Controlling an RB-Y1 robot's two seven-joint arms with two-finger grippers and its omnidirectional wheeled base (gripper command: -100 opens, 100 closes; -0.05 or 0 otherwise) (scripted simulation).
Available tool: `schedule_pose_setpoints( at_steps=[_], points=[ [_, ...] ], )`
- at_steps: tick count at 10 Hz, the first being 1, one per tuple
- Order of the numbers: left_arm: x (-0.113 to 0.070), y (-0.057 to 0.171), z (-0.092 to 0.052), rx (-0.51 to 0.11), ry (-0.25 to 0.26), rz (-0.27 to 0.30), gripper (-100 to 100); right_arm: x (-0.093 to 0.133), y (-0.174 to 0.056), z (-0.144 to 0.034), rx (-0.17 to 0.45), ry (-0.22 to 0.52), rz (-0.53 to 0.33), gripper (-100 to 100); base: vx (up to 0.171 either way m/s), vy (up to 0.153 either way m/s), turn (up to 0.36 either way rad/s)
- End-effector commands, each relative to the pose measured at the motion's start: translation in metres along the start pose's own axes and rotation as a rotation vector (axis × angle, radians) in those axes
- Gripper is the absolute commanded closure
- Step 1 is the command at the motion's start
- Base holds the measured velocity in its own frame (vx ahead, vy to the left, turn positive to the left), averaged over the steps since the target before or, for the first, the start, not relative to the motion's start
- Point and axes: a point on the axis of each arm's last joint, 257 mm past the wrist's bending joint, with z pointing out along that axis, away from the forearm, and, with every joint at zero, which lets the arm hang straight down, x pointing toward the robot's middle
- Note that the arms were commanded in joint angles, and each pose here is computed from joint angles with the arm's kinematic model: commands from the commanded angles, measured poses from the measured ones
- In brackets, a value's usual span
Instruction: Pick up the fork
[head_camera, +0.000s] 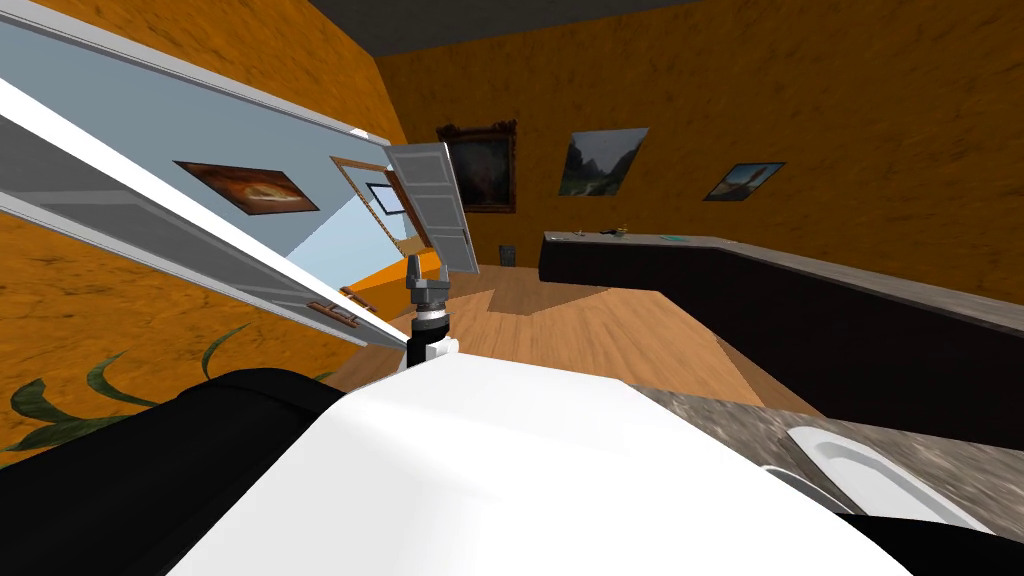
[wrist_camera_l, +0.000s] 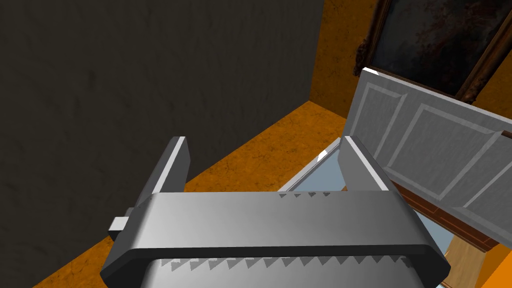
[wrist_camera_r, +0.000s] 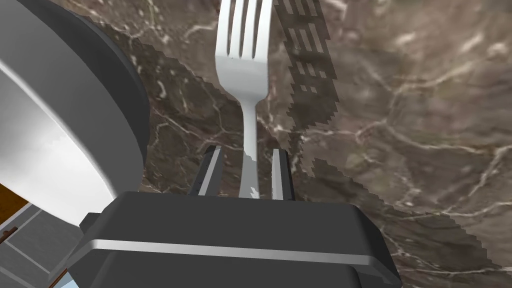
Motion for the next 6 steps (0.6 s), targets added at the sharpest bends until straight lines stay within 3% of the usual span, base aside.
schedule_pose_setpoints(
  at_steps=[1, 2, 3, 5, 6],
  points=[
    [0.000, 0.000, 0.000, 0.000, 0.000, 0.000, 0, 0.000, 0.000, 0.000, 0.000, 0.000, 0.000, 100, 0.000, 0.000, 0.000],
    [0.000, 0.000, 0.000, 0.000, 0.000, 0.000, 0, 0.000, 0.000, 0.000, 0.000, 0.000, 0.000, 0, 0.000, 0.000, 0.000],
    [0.000, 0.000, 0.000, 0.000, 0.000, 0.000, 0, 0.004, -0.003, -0.015, 0.000, 0.003, 0.006, 100, -0.030, 0.015, 0.005],
    [0.000, 0.000, 0.000, 0.000, 0.000, 0.000, 0, 0.003, -0.002, -0.014, 0.000, 0.004, 0.003, 100, -0.027, 0.014, -0.006],
    [0.000, 0.000, 0.000, 0.000, 0.000, 0.000, 0, 0.003, -0.003, -0.014, 0.000, 0.004, 0.004, 0, 0.000, 0.000, 0.000]
  ],
)
